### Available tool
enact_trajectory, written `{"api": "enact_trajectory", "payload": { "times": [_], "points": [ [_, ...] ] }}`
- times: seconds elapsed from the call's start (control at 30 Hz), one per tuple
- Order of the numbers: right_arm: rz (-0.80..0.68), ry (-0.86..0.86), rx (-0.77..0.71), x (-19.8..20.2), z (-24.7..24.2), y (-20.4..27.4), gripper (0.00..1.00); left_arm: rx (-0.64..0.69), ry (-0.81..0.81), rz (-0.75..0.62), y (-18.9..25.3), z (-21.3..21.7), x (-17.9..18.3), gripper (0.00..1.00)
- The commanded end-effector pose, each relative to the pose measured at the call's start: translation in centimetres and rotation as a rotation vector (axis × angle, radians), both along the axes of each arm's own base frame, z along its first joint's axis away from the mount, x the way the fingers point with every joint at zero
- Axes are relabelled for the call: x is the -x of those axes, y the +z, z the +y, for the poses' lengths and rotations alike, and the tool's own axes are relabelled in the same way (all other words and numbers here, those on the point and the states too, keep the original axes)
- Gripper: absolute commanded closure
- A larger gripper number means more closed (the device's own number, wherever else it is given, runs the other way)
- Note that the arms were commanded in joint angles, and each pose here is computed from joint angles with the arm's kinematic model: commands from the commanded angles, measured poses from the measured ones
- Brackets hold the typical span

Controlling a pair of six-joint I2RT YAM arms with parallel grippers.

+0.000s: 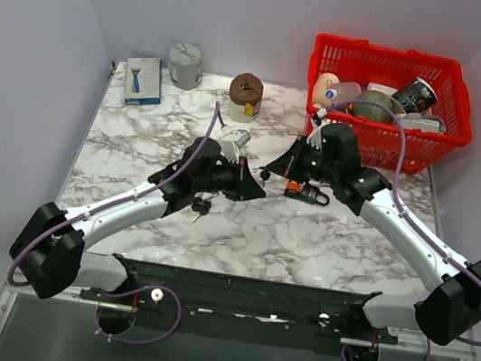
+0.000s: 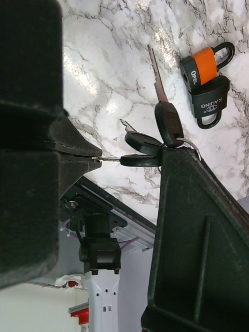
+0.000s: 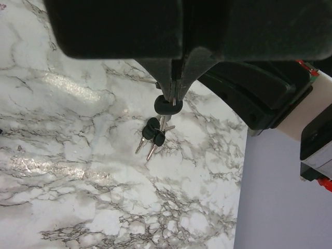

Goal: Unlock with the key

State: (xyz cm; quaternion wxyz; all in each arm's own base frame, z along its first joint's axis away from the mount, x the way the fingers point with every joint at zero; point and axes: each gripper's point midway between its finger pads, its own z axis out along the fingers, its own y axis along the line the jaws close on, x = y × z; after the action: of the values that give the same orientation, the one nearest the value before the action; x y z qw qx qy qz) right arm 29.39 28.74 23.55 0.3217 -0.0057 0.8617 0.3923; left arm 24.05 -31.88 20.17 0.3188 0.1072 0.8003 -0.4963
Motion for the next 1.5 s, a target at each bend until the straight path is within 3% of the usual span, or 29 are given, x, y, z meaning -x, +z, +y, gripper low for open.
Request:
{"api": "enact_trajectory", "payload": {
  "times": [0.0, 0.03, 0.1, 0.13, 0.23, 0.3, 0.4, 0.43, 0.57, 0.8, 1.1, 1.2, 1.3, 1.37, 1.47],
  "points": [
    [-0.019, 0.089, 0.041, 1.0, 0.0, -0.9, 0.99, -0.066, -0.058, -0.05, 0.0, 1.4, 1.3, 1.0],
    [-0.06, 0.125, 0.068, 1.1, -0.2, -0.9, 0.89, -0.073, -0.083, -0.094, 0.7, 1.5, 1.4, 1.0],
    [-0.109, 0.162, 0.089, 1.6, -0.6, -0.5, 0.66, -0.116, -0.146, -0.05, -0.1, 2.0, 3.1, 1.0],
    [-0.152, 0.191, 0.115, 1.8, -1.0, -0.4, 0.48, -0.119, -0.173, -0.059, 0.4, 2.1, 3.4, 1.0],
    [-0.228, 0.261, 0.161, 2.9, -1.8, -0.3, 0.32, -0.153, -0.277, -0.028, 0.2, 2.4, 5.2, 1.0],
    [-0.256, 0.342, 0.151, 4.2, -1.6, -0.5, 0.3, -0.162, -0.361, 0.02, -0.2, 2.6, 6.9, 1.0],
    [-0.303, 0.549, 0.078, 7.2, -0.5, 0.0, 0.35, -0.159, -0.439, 0.055, 0.0, 2.8, 8.3, 1.0],
    [-0.297, 0.588, 0.06, 7.8, -0.3, -0.1, 0.41, -0.143, -0.476, 0.064, 0.3, 2.7, 9.0, 1.0],
    [-0.236, 0.739, -0.045, 10.4, 0.7, -0.4, 0.46, -0.15, -0.527, 0.096, 0.0, 3.2, 10.2, 1.0],
    [-0.17, 0.853, -0.118, 12.3, 1.1, -0.4, 0.48, -0.138, -0.538, 0.092, 0.1, 3.3, 10.5, 1.0],
    [-0.125, 0.905, -0.131, 12.9, 1.4, -1.3, 0.59, -0.122, -0.548, 0.09, 0.1, 3.2, 10.6, 1.0],
    [-0.114, 0.914, -0.143, 12.9, 1.6, -1.1, 0.67, -0.117, -0.547, 0.087, 0.1, 3.0, 10.5, 1.0],
    [-0.105, 0.928, -0.162, 13.0, 1.8, -0.9, 0.81, -0.118, -0.535, 0.084, -0.2, 2.9, 10.2, 1.0],
    [-0.09, 0.922, -0.164, 12.9, 1.9, -1.0, 0.96, -0.124, -0.497, 0.06, -0.1, 2.7, 9.4, 1.0],
    [-0.06, 0.905, -0.172, 12.7, 2.1, -1.0, 0.99, -0.136, -0.402, 0.02, 0.0, 2.4, 7.6, 1.0]
  ]
}}
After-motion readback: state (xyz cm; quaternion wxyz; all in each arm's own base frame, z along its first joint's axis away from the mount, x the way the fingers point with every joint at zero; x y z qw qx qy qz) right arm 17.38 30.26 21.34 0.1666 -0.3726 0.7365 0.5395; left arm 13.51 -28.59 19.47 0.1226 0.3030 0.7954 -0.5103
